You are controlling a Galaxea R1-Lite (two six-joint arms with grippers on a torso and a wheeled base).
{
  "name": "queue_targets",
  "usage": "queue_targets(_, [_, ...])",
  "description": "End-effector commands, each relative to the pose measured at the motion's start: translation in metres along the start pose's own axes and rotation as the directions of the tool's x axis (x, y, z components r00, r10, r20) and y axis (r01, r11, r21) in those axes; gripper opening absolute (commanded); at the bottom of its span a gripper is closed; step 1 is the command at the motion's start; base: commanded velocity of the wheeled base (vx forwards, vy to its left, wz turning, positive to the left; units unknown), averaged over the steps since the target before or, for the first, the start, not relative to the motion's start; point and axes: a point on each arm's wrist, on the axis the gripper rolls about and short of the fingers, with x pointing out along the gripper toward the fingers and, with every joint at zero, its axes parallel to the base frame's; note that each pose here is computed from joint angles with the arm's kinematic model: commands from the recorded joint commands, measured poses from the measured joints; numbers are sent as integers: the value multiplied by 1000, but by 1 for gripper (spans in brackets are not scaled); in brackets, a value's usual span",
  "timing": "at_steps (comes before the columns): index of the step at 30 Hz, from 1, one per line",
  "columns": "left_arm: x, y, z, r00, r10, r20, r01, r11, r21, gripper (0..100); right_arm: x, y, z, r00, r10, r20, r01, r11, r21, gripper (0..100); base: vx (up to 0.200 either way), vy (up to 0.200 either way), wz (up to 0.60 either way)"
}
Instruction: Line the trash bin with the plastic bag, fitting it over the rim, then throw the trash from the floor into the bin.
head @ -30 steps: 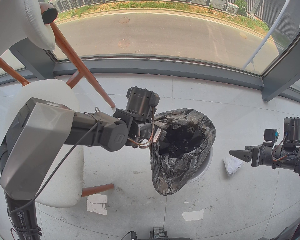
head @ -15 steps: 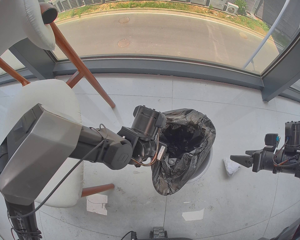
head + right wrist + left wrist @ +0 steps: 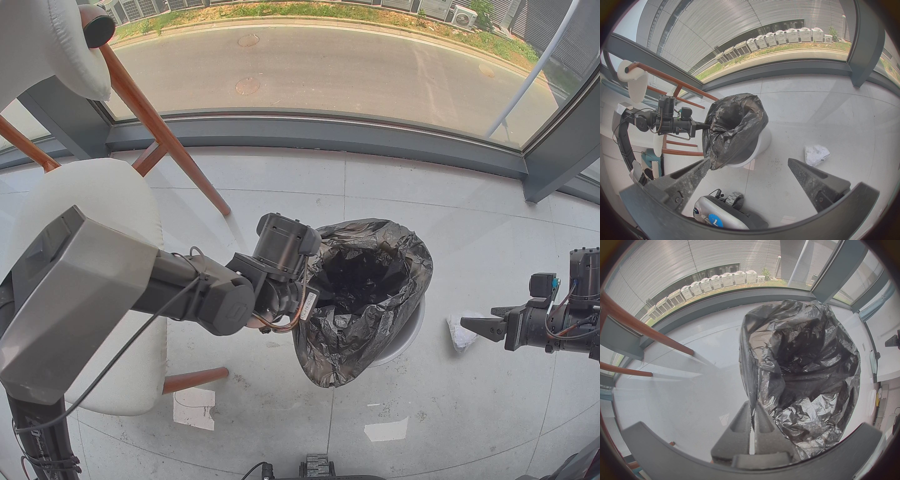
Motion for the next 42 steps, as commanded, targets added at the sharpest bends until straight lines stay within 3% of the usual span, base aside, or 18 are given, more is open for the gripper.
queue_targets(1, [-4, 11, 0, 999, 32, 0, -32, 999, -13, 0, 4, -1, -3, 1000, 2, -20, -2, 1000, 3, 100, 0, 0, 0])
queue_targets(8, [-6, -1, 5, 999, 9, 32, -9, 1000, -7, 0, 39, 6, 6, 997, 31, -71, -31, 1000, 1, 100, 0, 0, 0])
queue_targets(16, [-9, -10, 3, 999, -3, 32, 3, 1000, 6, 0, 94, 31, 25, 996, 8, -85, -8, 1000, 0, 100, 0, 0, 0])
queue_targets(19, [-10, -11, 4, 999, -6, 36, 6, 1000, 6, 0, 119, 38, 34, 996, -35, -77, 35, 999, -1, 100, 0, 0, 0])
queue_targets(27, [-11, -15, 5, 999, -12, 40, 11, 1000, 11, 0, 140, 43, 40, 980, -115, -161, 110, 993, -40, 100, 0, 0, 0])
queue_targets(36, [-12, -15, 5, 999, -13, 42, 13, 1000, 12, 0, 158, 40, 42, 975, -134, -174, 128, 991, -47, 100, 0, 0, 0])
queue_targets(37, [-12, -15, 5, 999, -13, 40, 13, 1000, 13, 0, 157, 40, 44, 976, -137, -168, 130, 990, -51, 0, 0, 0, 0])
queue_targets(42, [-12, -15, 5, 999, -13, 40, 13, 1000, 13, 0, 150, 41, 50, 980, -133, -147, 126, 990, -60, 0, 0, 0, 0])
